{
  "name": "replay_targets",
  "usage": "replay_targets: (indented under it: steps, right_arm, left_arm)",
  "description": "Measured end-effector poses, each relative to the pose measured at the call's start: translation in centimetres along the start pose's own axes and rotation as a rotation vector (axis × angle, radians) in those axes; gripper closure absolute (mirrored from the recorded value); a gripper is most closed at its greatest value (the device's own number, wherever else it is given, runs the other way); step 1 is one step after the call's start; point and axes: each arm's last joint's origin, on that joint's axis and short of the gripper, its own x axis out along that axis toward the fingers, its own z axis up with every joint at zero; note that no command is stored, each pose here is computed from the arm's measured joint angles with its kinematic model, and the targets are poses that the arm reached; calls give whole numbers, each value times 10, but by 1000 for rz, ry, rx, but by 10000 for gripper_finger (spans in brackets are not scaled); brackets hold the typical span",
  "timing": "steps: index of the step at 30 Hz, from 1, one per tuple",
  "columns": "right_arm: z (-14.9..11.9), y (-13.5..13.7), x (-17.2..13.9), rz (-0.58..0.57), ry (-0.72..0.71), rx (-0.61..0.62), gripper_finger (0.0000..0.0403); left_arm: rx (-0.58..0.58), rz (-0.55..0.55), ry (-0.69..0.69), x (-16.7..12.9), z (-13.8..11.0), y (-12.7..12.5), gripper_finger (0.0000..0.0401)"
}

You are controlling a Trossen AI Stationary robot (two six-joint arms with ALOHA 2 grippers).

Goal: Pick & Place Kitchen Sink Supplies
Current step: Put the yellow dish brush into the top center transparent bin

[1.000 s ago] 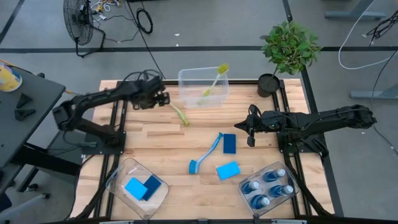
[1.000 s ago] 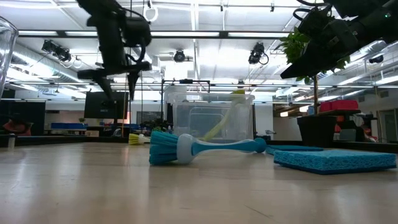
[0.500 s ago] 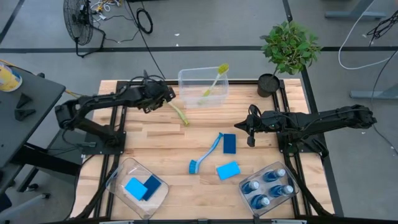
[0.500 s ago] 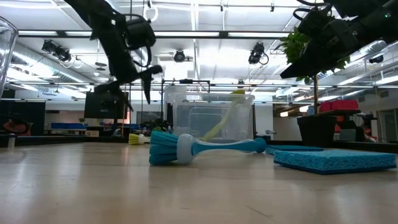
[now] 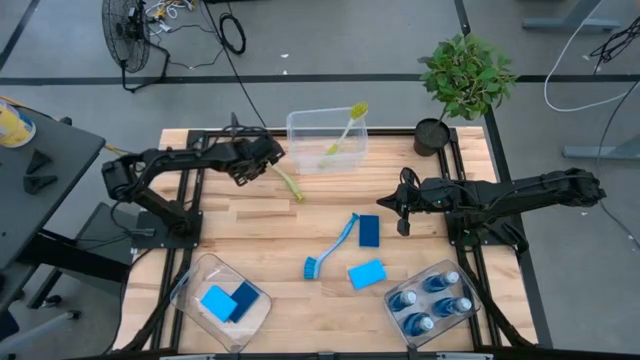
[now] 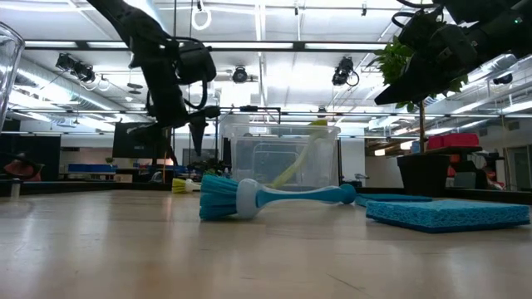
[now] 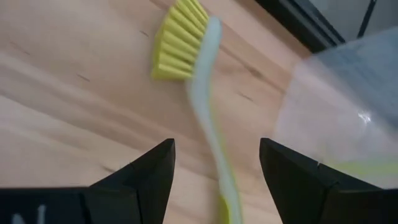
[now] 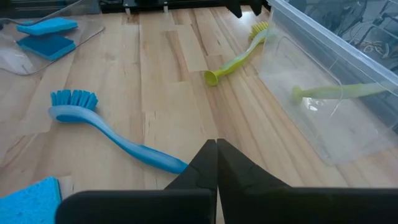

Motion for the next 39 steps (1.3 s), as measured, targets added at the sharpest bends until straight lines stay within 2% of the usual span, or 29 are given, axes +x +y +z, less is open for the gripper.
replay_targets:
  steps: [10,17,25,39]
  right_arm:
    - [0,0,0,0,0,2,399]
    - [0,0,0,0,1,5,399]
    - [0,0,0,0,2,26,399]
    - [0,0,0,0,2,24,399]
  left_arm:
    - [-81,14,-37,4,12,1,163]
    - [-102,54,-7,20,5,2,163]
    - [-132,13,-6,37,1,-3,163]
    - [-127,57,-10,58,-6,1,163]
